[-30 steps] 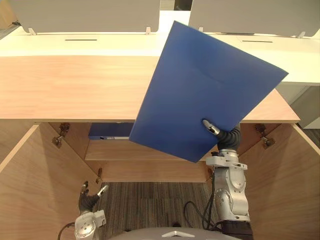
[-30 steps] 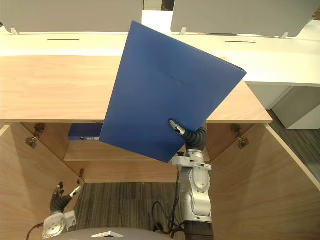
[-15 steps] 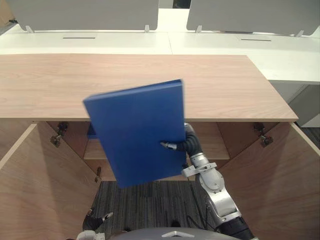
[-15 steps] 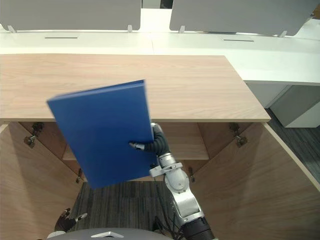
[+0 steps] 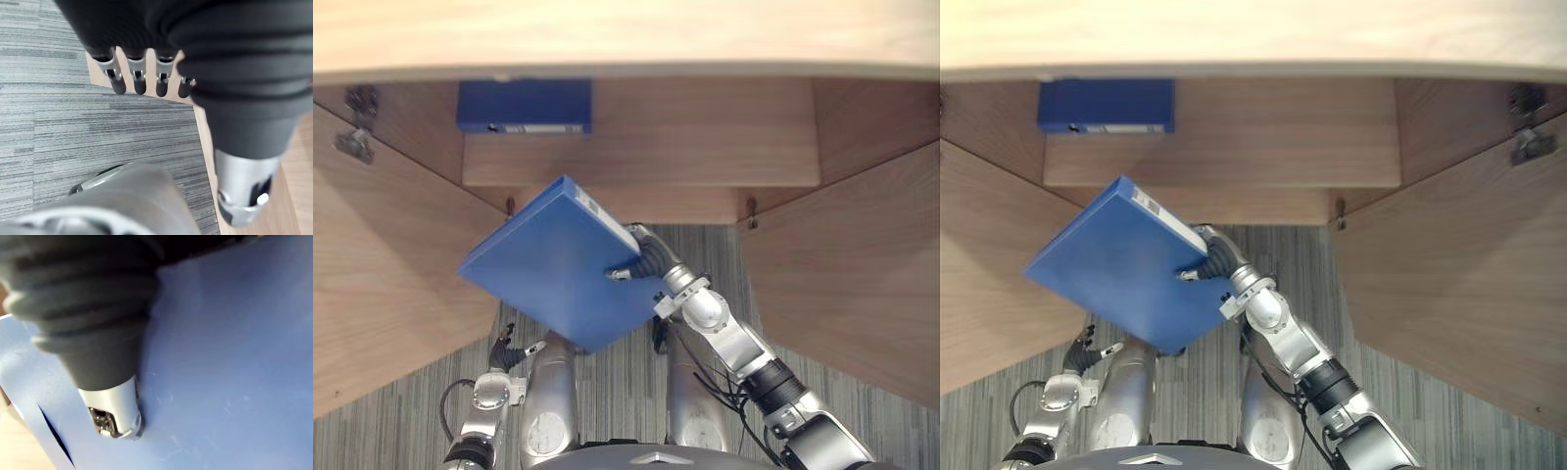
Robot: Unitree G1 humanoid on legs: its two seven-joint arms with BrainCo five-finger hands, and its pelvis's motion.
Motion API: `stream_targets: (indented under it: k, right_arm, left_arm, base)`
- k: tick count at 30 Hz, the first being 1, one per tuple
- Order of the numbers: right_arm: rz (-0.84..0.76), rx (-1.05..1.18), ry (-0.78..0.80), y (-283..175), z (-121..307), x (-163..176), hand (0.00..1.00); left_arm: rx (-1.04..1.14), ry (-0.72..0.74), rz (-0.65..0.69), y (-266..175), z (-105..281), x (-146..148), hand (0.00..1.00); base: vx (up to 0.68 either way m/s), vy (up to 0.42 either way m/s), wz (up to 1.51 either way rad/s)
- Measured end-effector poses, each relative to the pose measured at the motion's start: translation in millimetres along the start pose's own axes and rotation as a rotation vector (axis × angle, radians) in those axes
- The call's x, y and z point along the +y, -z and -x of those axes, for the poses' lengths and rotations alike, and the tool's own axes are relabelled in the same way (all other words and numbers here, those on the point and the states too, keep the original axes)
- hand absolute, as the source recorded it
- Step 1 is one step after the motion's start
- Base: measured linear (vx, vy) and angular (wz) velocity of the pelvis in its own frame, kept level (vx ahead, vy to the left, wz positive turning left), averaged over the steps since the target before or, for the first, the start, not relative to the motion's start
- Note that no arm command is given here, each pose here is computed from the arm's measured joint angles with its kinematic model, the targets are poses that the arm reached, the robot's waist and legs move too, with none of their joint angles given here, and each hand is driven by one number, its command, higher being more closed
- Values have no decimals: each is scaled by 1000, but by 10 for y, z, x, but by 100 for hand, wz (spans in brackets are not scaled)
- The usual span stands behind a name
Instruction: Walk over to the cabinet, pick up the folder, carry it to the office cabinet, place the folder inside the office cabinet, then close the office cabinet door
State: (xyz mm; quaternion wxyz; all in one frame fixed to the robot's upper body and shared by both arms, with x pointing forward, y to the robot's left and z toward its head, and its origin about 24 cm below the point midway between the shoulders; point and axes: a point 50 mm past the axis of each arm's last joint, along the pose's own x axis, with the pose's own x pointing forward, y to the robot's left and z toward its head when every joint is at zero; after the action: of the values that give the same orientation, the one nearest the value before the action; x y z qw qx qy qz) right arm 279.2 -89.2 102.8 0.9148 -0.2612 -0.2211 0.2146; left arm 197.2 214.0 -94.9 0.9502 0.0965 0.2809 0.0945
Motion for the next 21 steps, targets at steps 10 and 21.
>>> stream_targets:
  k: [10, 21]
  right_arm:
    - [-169, -57, 396, -88, -76, -814, 100]
    - [-493, -106, 856, 28, -34, -1824, 100]
  left_arm:
    - [-260, -18, 91, -727, -148, 17, 0]
    - [-375, 1, 216, -1079, -155, -103, 0]
  base:
    - [-75, -43, 4]
    - [-5, -42, 1]
